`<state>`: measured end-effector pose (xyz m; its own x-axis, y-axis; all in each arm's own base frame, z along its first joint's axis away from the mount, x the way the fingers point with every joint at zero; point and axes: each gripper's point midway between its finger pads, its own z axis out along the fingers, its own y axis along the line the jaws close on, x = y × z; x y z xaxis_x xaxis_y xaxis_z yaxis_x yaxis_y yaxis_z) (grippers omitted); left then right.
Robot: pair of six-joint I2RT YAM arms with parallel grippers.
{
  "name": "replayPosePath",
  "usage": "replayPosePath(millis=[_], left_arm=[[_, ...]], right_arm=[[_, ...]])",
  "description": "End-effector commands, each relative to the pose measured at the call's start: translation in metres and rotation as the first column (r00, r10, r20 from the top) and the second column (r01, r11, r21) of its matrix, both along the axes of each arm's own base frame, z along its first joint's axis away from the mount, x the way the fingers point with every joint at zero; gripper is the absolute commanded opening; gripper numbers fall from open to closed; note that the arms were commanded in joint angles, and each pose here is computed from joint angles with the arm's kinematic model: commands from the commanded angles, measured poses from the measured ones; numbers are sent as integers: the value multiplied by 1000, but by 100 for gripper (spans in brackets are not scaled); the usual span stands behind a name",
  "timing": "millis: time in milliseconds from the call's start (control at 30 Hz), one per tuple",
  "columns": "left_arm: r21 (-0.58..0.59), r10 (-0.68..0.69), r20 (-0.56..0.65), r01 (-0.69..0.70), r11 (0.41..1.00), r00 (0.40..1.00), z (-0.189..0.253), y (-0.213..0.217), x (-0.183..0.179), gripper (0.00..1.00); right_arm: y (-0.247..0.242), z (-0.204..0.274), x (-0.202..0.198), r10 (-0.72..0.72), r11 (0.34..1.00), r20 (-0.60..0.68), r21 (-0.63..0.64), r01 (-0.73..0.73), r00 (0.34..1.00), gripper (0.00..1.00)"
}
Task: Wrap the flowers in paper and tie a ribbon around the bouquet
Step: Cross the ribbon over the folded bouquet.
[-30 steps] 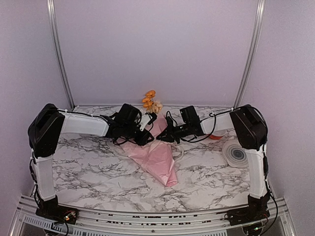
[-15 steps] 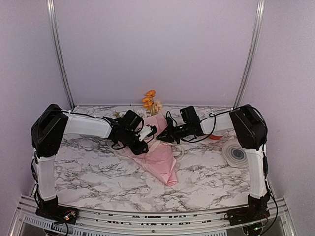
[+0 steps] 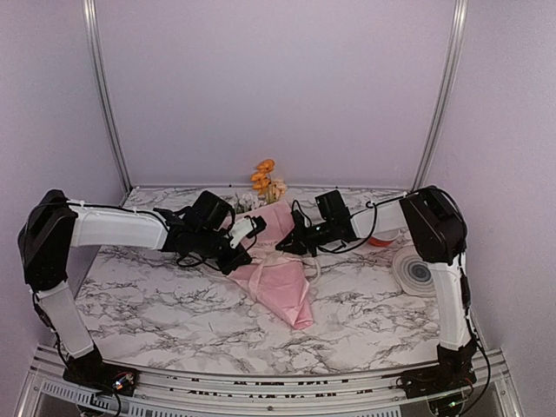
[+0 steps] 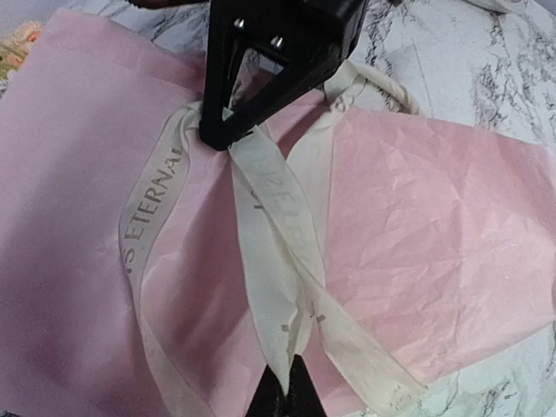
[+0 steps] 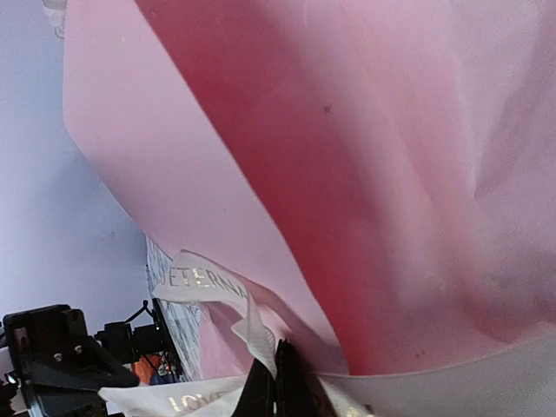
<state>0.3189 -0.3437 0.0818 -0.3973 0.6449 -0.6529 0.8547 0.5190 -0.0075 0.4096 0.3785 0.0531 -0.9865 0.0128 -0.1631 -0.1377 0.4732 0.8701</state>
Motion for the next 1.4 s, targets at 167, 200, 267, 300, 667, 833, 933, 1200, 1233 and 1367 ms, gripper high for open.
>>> replayPosePath(millis=[167,200,267,300,667,833,933,1200,1233,1367], left_arm=[[-305,48,157,2,952,987,88,-7,-8,0],[-338,67,162,-8,941,985,90,-3,-12,0],[-424,124,190,-33,905,974,107,3,-12,0],[-456,150,197,-44,889,969,112,6,-13,0],[-597,295,289,-69,799,911,159,45,-29,0],[-576,466,200,-281,768,862,118,84,-25,0],[-579,618,101,-459,674,780,90,120,-27,0],[-581,832,-47,-693,427,553,51,193,-56,32],[-577,842,-34,-699,423,538,53,198,-59,35],[-569,881,135,-692,443,453,79,213,-56,38]], right_arm=[[-2,-9,7,6,1000,2,-21,-6,1000,0],[-2,-10,6,9,1000,2,-24,-9,1000,0],[-3,-12,6,11,999,0,-32,-11,1000,0],[-3,-14,5,11,999,-1,-37,-11,1000,0],[-5,-19,4,28,997,3,-67,-28,1000,0],[-3,-19,4,33,997,8,-77,-32,999,0],[-1,-19,3,37,996,12,-85,-36,999,0],[2,-18,3,48,994,21,-98,-46,999,0],[3,-18,3,49,994,23,-99,-47,999,0],[4,-19,3,52,994,24,-99,-49,998,0]])
